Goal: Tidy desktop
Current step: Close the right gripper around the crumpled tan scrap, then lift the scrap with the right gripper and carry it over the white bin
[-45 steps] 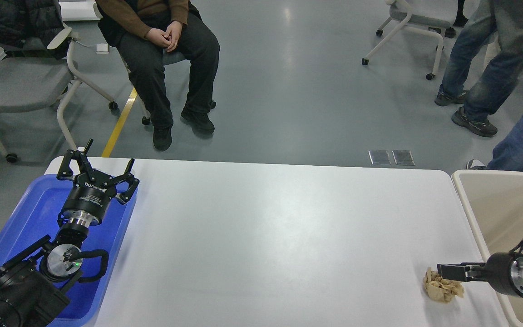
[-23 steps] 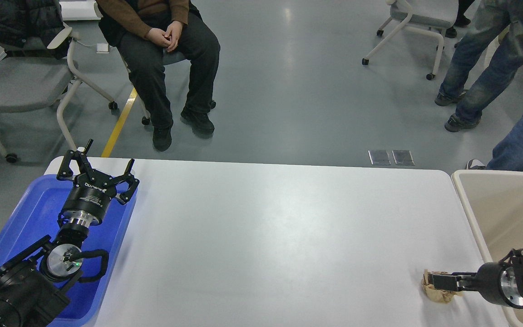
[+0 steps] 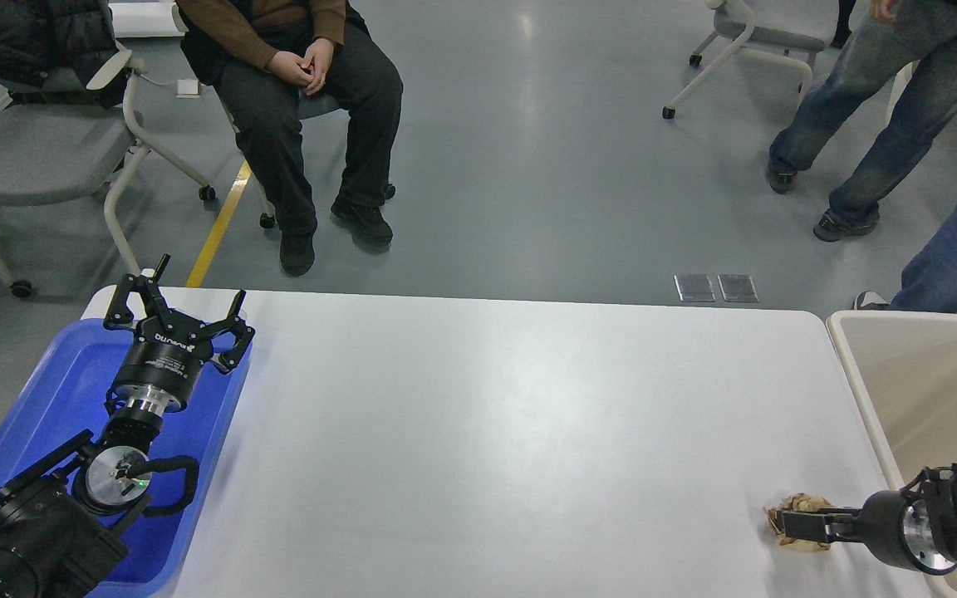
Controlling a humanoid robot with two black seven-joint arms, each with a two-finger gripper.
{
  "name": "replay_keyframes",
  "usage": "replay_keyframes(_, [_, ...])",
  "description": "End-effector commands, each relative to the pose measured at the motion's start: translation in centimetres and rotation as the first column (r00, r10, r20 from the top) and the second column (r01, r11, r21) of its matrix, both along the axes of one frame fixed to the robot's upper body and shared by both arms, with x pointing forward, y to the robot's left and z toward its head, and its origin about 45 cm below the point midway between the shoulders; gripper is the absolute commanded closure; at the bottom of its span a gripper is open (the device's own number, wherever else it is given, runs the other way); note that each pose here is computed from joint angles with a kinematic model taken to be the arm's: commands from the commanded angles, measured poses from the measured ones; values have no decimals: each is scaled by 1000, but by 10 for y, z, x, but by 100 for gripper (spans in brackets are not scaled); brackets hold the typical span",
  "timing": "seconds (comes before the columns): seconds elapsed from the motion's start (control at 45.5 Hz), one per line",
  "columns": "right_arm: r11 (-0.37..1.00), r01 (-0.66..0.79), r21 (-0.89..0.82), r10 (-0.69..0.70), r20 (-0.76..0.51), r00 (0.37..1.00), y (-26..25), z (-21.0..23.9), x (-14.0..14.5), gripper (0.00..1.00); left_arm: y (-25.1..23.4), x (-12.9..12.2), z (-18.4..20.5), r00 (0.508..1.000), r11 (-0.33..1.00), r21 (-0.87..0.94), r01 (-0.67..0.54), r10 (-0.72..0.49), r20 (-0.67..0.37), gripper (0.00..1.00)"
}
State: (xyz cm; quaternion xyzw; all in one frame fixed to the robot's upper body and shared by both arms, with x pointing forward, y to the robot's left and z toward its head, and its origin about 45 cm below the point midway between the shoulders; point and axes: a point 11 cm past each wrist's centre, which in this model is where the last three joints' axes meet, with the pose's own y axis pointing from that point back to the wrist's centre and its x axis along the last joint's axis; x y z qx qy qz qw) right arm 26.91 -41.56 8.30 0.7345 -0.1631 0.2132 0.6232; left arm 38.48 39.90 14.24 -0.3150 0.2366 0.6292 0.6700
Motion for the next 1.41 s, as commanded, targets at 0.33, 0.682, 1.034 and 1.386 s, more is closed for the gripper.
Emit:
replay_keyframes(0.33, [997,44,67,-44,1,999,7,-8,-2,24,0,0,0,1000,1000,0,1,-1,-1,0])
replay_keyframes(0.682, [997,40,69,-41,10,999,0,-9,-8,100,0,0,0,1000,1000,0,1,-1,-1,0])
replay_keyframes(1.034, [948,193,252,-209,40,977,-21,23,-1,100,0,0,0,1000,1000,0,1,-1,-1,0])
replay_keyframes(1.386, [931,187,314,-222,79,972,-50,116,1,100,0,0,0,1000,1000,0,1,-1,-1,0])
